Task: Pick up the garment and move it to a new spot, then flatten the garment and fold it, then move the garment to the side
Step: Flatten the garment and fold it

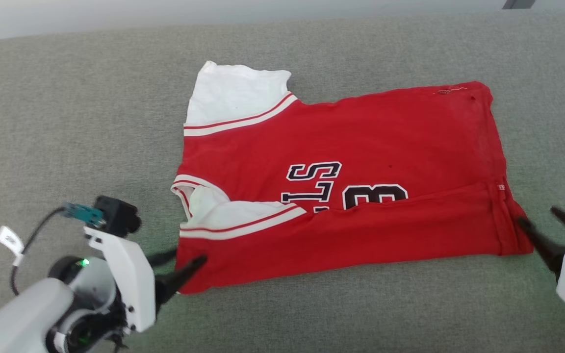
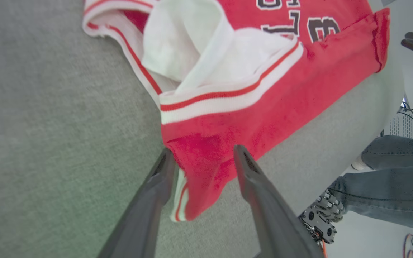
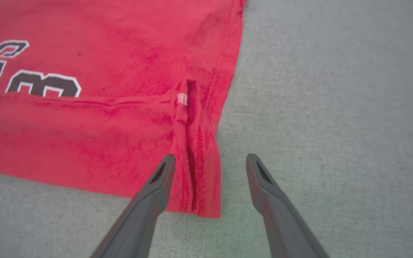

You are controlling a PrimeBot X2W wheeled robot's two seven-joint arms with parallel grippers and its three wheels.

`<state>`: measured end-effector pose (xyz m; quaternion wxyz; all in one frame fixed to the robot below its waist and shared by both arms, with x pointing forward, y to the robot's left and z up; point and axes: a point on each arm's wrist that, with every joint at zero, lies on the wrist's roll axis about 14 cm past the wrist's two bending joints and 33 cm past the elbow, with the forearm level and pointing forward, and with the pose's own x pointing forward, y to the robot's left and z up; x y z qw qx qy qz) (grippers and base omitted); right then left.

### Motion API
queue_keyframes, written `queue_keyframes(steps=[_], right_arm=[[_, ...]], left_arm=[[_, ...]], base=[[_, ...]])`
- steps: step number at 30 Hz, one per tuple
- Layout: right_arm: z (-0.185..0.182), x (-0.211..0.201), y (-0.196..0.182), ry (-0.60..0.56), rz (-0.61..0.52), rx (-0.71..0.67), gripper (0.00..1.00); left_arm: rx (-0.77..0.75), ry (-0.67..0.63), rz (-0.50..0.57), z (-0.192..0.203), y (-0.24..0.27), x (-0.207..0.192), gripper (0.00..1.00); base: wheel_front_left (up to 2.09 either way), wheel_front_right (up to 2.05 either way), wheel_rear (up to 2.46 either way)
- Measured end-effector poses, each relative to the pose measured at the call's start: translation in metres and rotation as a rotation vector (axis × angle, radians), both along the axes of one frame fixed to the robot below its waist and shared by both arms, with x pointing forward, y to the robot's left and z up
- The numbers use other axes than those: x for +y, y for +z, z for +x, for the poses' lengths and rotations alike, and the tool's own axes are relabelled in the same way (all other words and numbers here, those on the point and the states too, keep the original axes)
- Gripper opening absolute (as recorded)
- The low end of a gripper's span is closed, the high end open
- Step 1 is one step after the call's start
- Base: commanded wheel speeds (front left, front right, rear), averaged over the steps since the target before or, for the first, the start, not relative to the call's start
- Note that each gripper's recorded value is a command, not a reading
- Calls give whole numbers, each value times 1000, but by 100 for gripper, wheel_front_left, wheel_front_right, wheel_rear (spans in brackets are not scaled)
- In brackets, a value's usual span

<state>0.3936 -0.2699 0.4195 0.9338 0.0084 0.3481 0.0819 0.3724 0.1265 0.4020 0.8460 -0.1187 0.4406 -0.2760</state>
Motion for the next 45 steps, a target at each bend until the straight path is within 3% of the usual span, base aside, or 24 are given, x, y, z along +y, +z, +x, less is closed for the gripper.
queue_keyframes(steps=[10,20,24,30,39,40,41,42,45], right_arm=[[25,18,56,-3,-15,-413,100],[39,21,90,-116,67,-686,100],[33,8,88,-179,70,-709,100],[24,-9,68,-241,54,-660,100],[29,-18,48,-245,31,-601,100],[31,-17,47,-238,30,-598,100],[34,-16,47,-228,32,-598,100],[39,-14,47,-215,33,-600,100],[54,-4,45,-165,35,-578,100]], left_arm=[[-302,151,-25,88,43,10,100],[-616,295,15,224,85,5,100],[-559,281,68,258,68,-9,100],[-310,236,237,279,14,-13,100],[42,133,386,270,-30,-13,100],[51,119,388,269,-30,-14,78],[58,107,389,269,-30,-15,44],[58,100,386,269,-30,-16,0],[70,84,372,268,-32,-19,0]], base=[[0,0,0],[0,0,0],[0,0,0],[0,0,0],[0,0,0],[0,0,0],[0,0,0],[0,0,0],[0,0,0]])
